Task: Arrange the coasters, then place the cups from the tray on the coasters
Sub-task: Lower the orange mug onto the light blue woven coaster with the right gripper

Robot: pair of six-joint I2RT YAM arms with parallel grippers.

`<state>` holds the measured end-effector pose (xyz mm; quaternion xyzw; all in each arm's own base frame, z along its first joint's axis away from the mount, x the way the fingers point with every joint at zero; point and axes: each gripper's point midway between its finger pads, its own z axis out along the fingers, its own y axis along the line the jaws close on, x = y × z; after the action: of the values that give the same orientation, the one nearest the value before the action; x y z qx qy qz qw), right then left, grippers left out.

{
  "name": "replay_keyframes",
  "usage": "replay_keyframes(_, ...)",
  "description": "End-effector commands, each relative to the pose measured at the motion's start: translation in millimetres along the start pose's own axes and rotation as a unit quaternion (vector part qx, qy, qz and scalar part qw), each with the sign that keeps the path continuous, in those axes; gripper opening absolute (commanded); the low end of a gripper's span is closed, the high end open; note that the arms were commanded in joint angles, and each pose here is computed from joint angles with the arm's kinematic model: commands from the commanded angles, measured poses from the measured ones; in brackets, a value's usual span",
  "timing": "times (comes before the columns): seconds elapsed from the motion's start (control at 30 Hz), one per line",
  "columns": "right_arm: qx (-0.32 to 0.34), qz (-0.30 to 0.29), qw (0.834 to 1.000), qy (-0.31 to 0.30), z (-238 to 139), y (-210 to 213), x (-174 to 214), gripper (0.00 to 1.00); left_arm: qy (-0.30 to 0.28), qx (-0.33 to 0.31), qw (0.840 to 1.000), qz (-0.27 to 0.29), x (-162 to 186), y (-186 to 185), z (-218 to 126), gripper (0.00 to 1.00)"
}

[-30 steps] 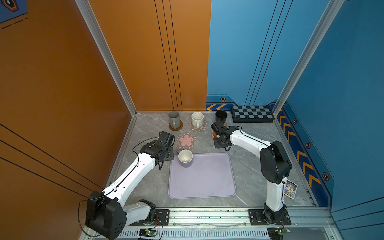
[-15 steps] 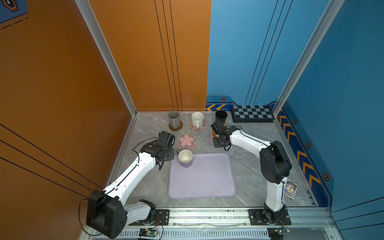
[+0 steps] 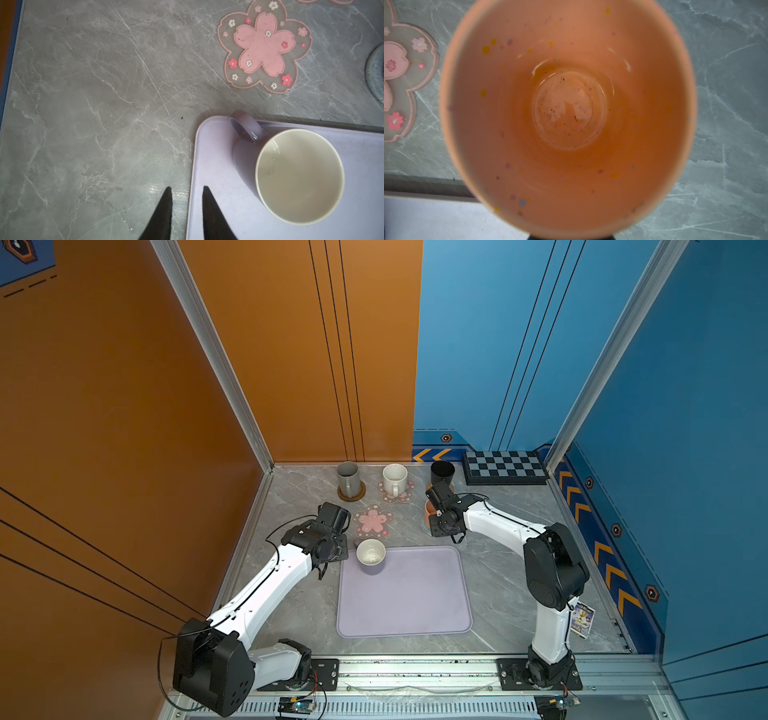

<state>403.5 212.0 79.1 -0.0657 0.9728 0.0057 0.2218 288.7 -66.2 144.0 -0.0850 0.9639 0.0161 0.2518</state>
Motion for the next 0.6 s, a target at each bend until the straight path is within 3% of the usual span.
replay_keyframes(0.0,-0.023,0.008,0.998,-0.059,-25.5,4.5,-28.6,0.00,0.005,0.006,1.000,-0.001,-1.7,-1.1,-1.2,0.27)
replay_keyframes(0.57,-0.018,0.013,0.999,-0.049,-19.5,2.4,-21.3,0.00,0.004,0.011,1.000,-0.003,-1.3,-2.1,-3.2,0.27)
